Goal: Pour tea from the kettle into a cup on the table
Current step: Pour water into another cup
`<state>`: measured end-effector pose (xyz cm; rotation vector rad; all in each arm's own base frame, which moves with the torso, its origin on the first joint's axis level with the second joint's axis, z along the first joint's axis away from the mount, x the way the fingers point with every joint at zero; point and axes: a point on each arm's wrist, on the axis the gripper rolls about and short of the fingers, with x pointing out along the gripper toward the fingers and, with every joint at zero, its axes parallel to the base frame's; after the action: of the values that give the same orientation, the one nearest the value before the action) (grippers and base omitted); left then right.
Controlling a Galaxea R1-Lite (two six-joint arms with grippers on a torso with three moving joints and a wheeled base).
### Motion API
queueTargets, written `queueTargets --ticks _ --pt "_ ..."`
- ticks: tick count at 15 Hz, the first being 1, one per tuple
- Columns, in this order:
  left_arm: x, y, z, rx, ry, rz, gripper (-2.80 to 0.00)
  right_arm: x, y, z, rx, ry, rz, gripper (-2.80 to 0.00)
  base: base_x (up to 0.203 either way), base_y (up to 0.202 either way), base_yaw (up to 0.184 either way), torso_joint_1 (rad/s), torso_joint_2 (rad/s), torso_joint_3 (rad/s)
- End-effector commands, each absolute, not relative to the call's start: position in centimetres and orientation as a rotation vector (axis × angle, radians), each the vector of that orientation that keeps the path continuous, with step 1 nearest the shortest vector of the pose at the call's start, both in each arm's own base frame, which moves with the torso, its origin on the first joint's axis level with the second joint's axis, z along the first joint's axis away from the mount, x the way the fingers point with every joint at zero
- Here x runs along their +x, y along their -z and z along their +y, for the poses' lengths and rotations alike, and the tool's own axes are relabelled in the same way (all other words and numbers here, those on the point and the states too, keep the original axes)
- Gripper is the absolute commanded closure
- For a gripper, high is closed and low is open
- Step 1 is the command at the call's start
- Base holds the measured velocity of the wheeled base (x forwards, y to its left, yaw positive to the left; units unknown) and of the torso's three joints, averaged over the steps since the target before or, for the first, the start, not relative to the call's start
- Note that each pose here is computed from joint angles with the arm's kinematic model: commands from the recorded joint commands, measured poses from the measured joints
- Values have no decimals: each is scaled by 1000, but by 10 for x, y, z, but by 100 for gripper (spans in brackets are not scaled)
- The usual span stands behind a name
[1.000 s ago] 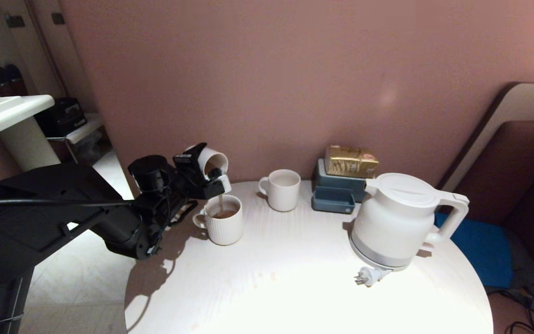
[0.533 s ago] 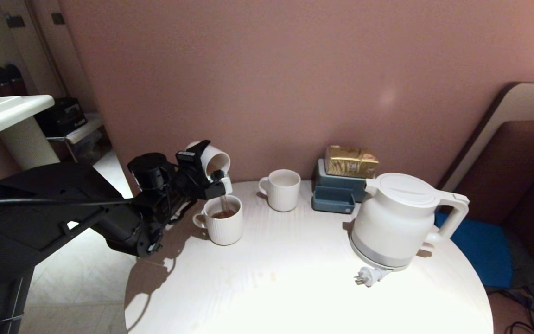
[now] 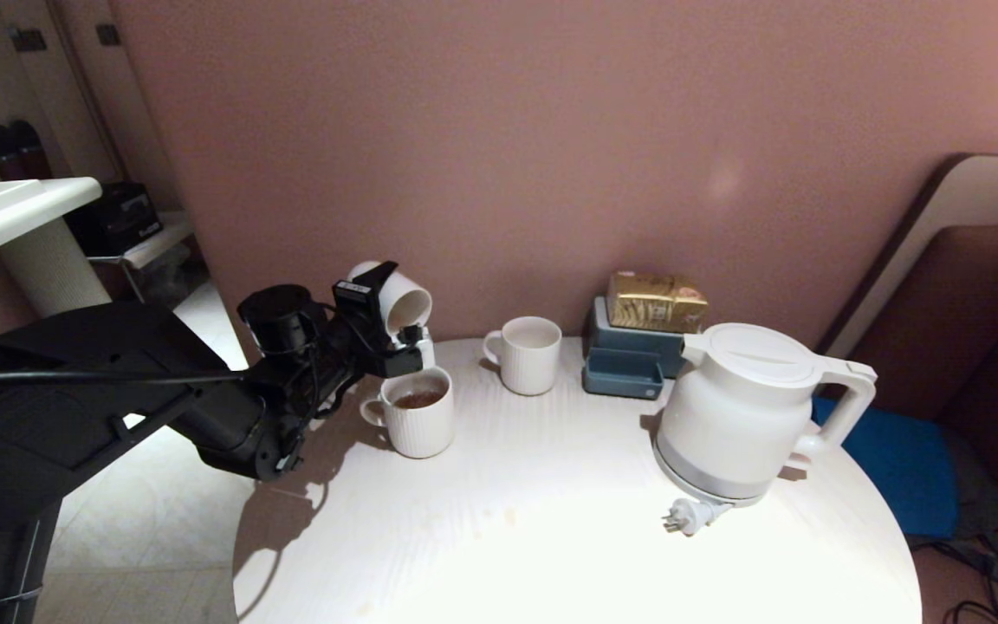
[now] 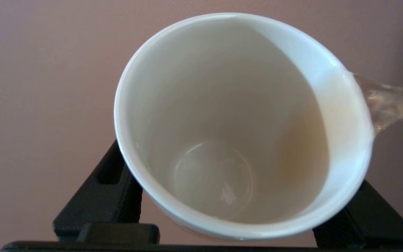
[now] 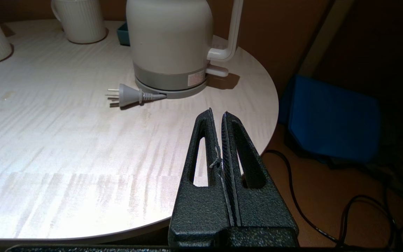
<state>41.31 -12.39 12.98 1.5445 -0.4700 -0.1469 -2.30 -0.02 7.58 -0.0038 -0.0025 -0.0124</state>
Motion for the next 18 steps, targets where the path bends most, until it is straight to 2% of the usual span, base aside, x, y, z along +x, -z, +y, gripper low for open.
queueTargets --ticks 1,12,15,18 --pt "412 -133 -124 1571 130 -485 0 -23 -76 0 -5 12 -1 0 0 0 0 0 0 0" --pt "410 -140 -127 1647 133 -549 0 -23 -76 0 -5 12 0 0 0 0 0 0 0 0" --pt "408 -140 -132 1476 140 -483 0 -23 -76 0 -5 12 -2 0 0 0 0 0 0 0" --pt "399 -162 -133 1246 101 -362 0 -23 -76 0 -5 12 -2 0 0 0 0 0 0 0"
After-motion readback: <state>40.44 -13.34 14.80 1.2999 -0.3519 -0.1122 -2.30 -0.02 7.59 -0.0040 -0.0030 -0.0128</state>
